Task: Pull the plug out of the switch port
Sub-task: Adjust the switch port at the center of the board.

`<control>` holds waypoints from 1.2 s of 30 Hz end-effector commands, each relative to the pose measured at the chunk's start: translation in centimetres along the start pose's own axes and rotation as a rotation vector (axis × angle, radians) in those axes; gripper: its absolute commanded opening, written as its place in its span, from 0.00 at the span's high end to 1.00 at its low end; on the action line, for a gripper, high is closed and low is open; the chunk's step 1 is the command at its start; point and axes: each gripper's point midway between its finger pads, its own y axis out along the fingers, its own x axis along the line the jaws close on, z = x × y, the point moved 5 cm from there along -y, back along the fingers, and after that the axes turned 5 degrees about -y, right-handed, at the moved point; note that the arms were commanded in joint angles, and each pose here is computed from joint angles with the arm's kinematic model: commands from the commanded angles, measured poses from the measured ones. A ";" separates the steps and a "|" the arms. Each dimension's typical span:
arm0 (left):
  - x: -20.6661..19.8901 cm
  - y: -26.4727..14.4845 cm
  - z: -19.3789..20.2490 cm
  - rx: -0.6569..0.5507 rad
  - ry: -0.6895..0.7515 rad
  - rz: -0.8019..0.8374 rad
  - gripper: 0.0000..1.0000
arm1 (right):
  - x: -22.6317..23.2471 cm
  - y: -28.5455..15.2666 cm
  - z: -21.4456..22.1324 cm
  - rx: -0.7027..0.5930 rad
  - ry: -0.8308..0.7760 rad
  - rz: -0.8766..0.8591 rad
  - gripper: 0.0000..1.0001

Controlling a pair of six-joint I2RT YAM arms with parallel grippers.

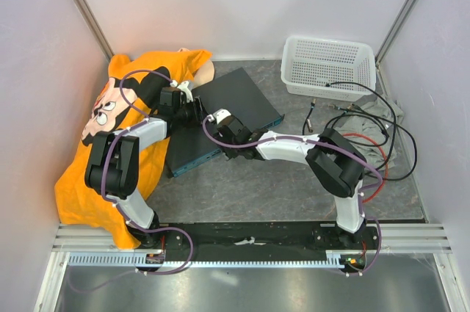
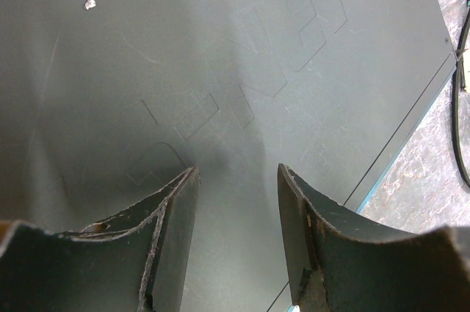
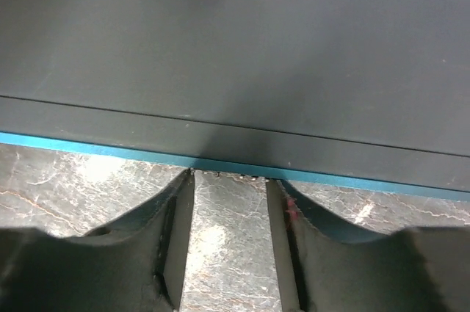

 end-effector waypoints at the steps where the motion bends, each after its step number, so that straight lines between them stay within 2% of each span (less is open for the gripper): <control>1: 3.0 0.2 4.7 0.161 -0.044 -0.128 0.44 | 0.9 0.8 -3.7 -0.135 0.046 -0.023 0.57; 4: 3.0 0.2 4.7 0.162 -0.044 -0.129 0.44 | 1.0 0.5 -3.8 -0.140 0.044 -0.036 0.75; 5: 3.0 0.3 4.6 0.162 -0.046 -0.129 0.44 | 1.0 0.2 -3.8 -0.144 0.039 -0.042 0.85; 8: 3.0 0.3 4.6 0.163 -0.046 -0.130 0.44 | 1.4 -0.4 -3.3 -0.139 0.014 -0.092 0.99; 12: 3.0 0.4 4.5 0.167 -0.049 -0.132 0.44 | 1.3 -1.2 -2.1 -0.123 -0.022 -0.113 0.99; 17: 3.0 0.4 4.6 0.171 -0.044 -0.130 0.44 | -1.3 -3.0 0.3 -0.086 0.015 -0.018 0.99; 25: 2.9 0.4 4.6 0.174 -0.031 -0.119 0.45 | -5.8 -4.9 0.1 -0.090 0.055 0.038 0.99; 27: 3.0 0.3 4.6 0.179 -0.030 -0.124 0.45 | -6.8 -5.0 0.2 -0.091 0.051 0.071 0.92; 28: 2.9 0.3 4.6 0.182 -0.031 -0.123 0.44 | -7.7 -5.0 0.3 -0.090 0.065 0.095 0.82; 29: 2.8 0.3 4.7 0.189 -0.033 -0.116 0.44 | -8.0 -4.8 0.4 -0.085 0.068 0.094 0.64; 31: 2.5 0.3 4.9 0.199 -0.042 -0.093 0.44 | -9.0 -4.7 0.5 -0.080 0.069 0.114 0.53; 32: 2.5 0.3 5.0 0.201 -0.051 -0.090 0.45 | -9.4 -4.7 0.7 -0.074 0.075 0.124 0.44; 36: 2.2 0.4 5.0 0.225 -0.061 -0.076 0.45 | -10.3 -4.7 0.9 -0.068 0.055 0.127 0.39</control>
